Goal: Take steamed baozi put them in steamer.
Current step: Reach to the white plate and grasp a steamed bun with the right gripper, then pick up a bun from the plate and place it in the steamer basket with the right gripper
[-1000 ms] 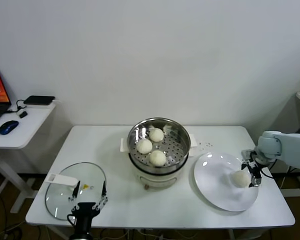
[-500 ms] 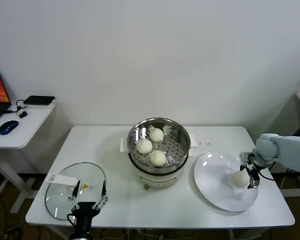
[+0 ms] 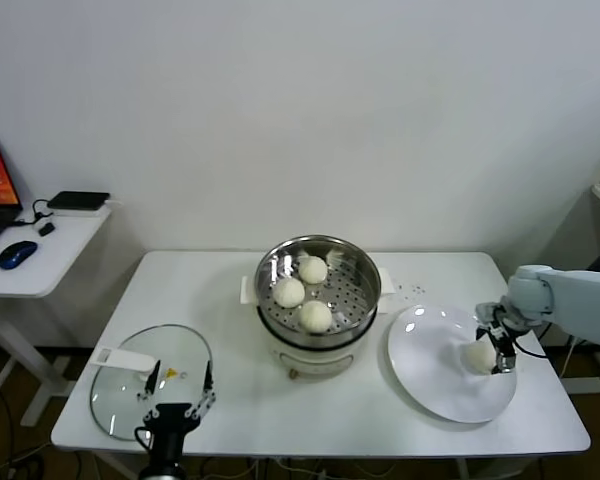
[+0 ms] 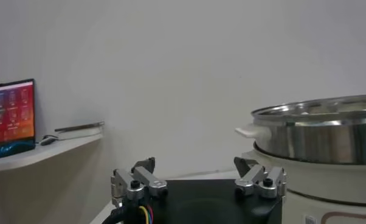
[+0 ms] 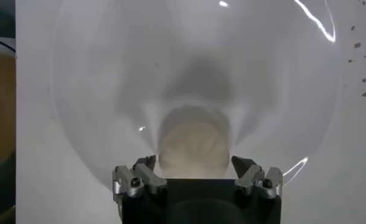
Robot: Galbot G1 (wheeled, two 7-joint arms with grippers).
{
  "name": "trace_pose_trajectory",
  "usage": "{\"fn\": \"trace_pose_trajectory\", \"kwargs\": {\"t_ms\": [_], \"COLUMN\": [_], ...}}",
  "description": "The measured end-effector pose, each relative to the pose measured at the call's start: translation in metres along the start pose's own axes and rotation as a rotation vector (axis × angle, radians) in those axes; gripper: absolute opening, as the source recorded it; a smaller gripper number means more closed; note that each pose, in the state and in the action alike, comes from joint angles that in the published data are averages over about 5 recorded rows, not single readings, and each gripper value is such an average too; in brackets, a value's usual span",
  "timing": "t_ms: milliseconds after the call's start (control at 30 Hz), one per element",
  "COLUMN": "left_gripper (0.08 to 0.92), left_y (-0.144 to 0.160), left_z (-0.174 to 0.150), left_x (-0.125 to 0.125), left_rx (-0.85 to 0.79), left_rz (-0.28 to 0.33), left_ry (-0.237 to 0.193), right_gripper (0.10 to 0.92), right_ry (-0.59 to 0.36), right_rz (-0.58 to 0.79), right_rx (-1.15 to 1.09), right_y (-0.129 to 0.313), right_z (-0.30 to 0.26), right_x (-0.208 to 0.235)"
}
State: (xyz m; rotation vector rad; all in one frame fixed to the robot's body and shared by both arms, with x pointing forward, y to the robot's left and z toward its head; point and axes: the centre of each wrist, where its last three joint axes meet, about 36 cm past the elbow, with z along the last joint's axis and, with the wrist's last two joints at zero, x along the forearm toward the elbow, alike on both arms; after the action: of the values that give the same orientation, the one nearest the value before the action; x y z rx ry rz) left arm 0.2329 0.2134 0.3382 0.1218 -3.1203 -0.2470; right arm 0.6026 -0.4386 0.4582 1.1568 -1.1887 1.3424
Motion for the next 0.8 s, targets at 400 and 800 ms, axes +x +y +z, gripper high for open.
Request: {"fn": "trace_pose_trajectory", "kwargs": {"t_ms": [400, 800], "left_gripper": [0.823, 0.823], "left_y": [-0.0003, 0.0006], "left_z": [0.0000, -0.0010], "left_x": [0.0002, 0.0006], "left_rx": [0.001, 0.000], "left_rz": [-0.001, -0.004], "left_ry": [-0.001, -0.003], "right_gripper": [0.741, 0.702], "right_ry": [0.010, 0.004], "right_rz": [0.005, 0.003], "right_rx": [0.015, 0.026], "right_y": [-0.0033, -0.0060], "right_z": [0.0015, 0.0008], "right_x": [0.0031, 0.0064]}}
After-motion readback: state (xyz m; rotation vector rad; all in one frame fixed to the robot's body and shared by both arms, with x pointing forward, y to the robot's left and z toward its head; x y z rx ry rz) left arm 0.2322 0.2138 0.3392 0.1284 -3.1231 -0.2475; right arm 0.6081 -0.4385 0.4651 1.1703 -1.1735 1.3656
